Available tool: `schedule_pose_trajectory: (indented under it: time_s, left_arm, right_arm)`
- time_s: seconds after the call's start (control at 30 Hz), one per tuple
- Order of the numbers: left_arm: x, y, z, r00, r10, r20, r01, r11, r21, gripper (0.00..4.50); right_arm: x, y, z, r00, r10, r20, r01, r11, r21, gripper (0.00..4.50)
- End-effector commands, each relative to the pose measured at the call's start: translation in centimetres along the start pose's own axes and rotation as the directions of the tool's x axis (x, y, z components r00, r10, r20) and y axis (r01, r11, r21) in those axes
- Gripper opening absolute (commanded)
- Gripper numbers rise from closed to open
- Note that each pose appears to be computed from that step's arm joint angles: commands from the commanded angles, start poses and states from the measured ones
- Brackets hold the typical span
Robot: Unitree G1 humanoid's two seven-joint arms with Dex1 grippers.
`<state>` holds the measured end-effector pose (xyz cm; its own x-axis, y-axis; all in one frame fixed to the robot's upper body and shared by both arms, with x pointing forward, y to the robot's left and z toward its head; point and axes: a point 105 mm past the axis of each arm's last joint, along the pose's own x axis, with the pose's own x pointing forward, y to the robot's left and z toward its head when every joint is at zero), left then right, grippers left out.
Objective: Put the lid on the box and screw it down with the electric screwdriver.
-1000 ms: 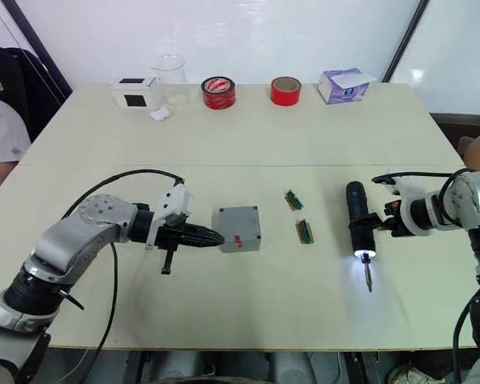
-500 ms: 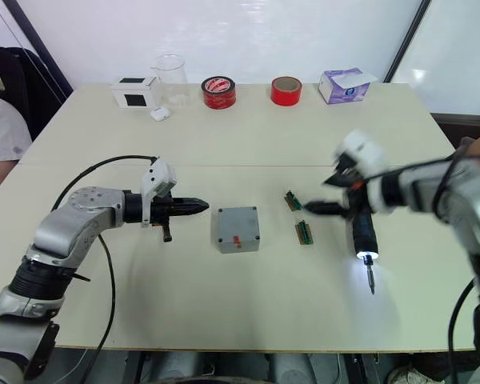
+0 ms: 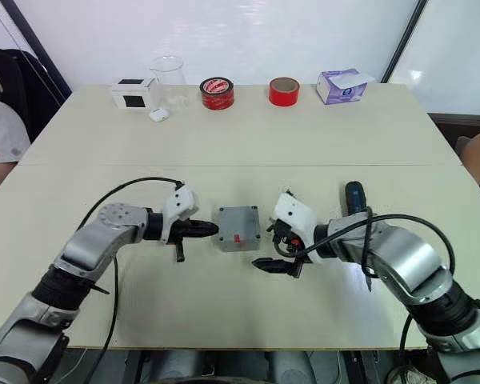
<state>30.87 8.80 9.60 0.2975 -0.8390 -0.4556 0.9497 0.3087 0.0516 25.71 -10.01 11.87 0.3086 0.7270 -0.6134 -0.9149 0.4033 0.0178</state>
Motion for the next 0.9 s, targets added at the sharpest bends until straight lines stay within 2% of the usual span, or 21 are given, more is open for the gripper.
schedule_pose_trajectory:
  time_s: [0.03,0.3,0.4,0.53,0.7,0.9]
  left_arm:
    - [0.3,0.6,1.1,1.000,0.009,0.024,-0.010,0.999,0.048,0.00]
    - [1.3,3.2,2.2,0.996,0.073,0.051,-0.078,0.993,0.085,0.00]
    - [1.2,4.1,2.0,0.993,0.109,0.046,-0.113,0.989,0.092,0.00]
    - [-0.7,4.5,0.9,0.991,0.137,0.008,-0.137,0.986,0.100,0.00]
    - [-3.4,2.6,-1.4,0.990,0.090,-0.110,-0.076,0.989,0.124,0.00]
    - [-3.7,-1.3,-2.4,0.989,-0.045,-0.141,0.055,0.996,0.068,0.00]
  right_arm:
    - [0.3,0.5,1.1,0.999,0.025,0.038,-0.024,0.999,-0.032,4.46]
    - [1.2,2.2,2.5,0.989,0.101,0.106,-0.105,0.994,0.029,4.46]
    - [1.0,2.3,2.5,0.991,0.090,0.100,-0.092,0.995,0.024,4.46]
    - [-0.8,1.3,2.1,0.998,0.027,0.059,-0.026,0.999,-0.022,4.46]
    - [-1.4,-0.7,1.6,0.998,-0.055,0.035,0.058,0.996,-0.062,4.46]
    - [0.3,-1.1,0.8,0.999,-0.047,0.027,0.049,0.996,-0.078,4.46]
